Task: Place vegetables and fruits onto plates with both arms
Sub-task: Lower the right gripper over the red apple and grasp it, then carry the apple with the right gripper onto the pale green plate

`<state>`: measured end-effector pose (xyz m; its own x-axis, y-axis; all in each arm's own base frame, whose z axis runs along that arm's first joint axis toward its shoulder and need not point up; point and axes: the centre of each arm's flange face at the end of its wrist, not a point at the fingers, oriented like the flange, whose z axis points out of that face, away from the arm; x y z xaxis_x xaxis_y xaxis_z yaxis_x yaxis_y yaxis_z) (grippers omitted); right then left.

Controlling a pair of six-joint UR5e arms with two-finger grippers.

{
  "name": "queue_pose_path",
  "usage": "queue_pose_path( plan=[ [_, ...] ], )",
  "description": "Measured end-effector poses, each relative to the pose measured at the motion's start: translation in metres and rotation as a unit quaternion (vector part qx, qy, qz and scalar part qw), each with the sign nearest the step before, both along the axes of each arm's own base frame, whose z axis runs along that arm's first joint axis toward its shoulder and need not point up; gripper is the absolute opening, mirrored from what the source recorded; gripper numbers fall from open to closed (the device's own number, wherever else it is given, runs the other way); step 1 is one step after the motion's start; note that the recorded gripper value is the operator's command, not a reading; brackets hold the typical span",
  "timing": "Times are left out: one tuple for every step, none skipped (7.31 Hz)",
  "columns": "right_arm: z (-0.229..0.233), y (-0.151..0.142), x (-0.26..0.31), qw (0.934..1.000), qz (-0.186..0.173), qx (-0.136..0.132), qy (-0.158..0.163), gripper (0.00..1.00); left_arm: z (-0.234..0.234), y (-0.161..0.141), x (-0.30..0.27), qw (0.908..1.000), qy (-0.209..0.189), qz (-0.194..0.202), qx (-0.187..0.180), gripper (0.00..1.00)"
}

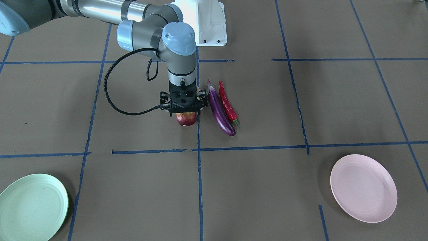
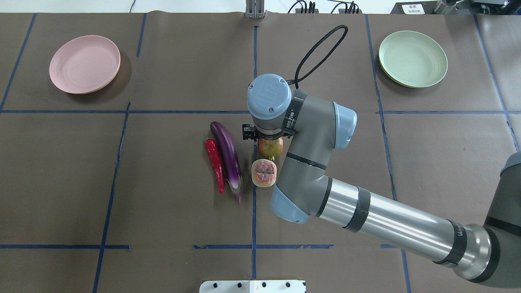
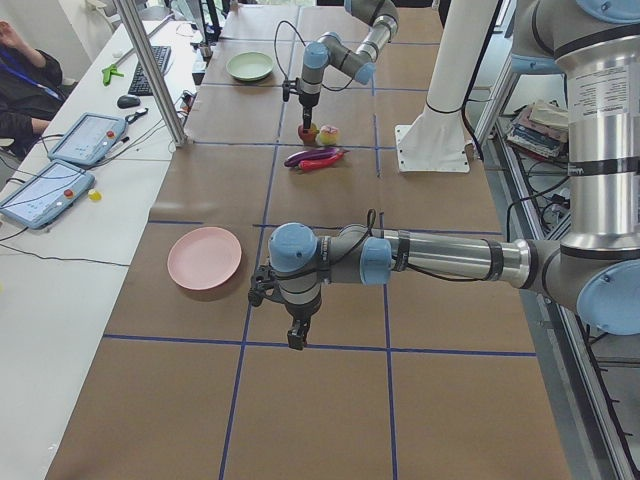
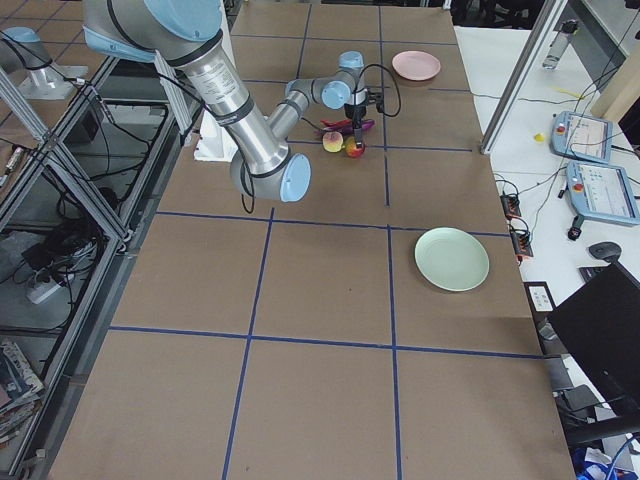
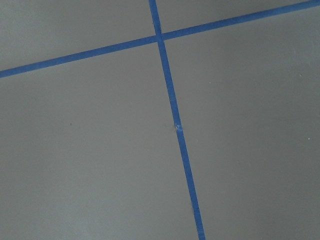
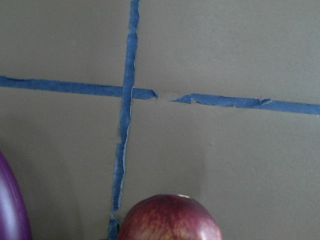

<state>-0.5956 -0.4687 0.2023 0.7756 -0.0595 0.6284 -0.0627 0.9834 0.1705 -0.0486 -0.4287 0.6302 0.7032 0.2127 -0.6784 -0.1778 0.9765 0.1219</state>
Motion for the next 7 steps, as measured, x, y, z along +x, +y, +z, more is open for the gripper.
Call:
queue_pose_path(
  plan=[
    [0.005, 0.003, -0.006, 1.0, 0.0, 0.001, 0.007, 0.96, 0.001, 0.0, 0.0, 1.0, 0.0, 0.0, -0.001, 1.0],
    [0.007, 0.005, -0.011, 0.9999, -0.001, 0.001, 0.01, 0.47, 0.001, 0.0, 0.0, 1.0, 0.0, 0.0, -0.001, 1.0],
    [0.007, 0.005, -0.012, 0.9999, -0.001, 0.001, 0.011, 0.01, 0.002, 0.0, 0.0, 1.0, 0.0, 0.0, -0.002, 1.0],
    [0.003, 0.005, -0.012, 1.0, -0.001, 0.002, 0.009, 0.0, 0.002, 0.0, 0.0, 1.0, 0.0, 0.0, -0.002, 1.0],
    [-0.003, 0.001, -0.01, 1.0, 0.002, 0.004, 0.005, 0.0, 0.002, 0.0, 0.0, 1.0, 0.0, 0.0, -0.002, 1.0],
    [-0.013, -0.011, 0.0, 1.0, 0.008, 0.005, -0.001, 0.0, 0.002, 0.0, 0.0, 1.0, 0.0, 0.0, -0.003, 1.0],
    [-0.02, -0.032, 0.02, 0.9999, 0.012, 0.003, -0.009, 0.0, 0.003, 0.0, 0.0, 1.0, 0.0, 0.0, -0.003, 1.0]
  ],
)
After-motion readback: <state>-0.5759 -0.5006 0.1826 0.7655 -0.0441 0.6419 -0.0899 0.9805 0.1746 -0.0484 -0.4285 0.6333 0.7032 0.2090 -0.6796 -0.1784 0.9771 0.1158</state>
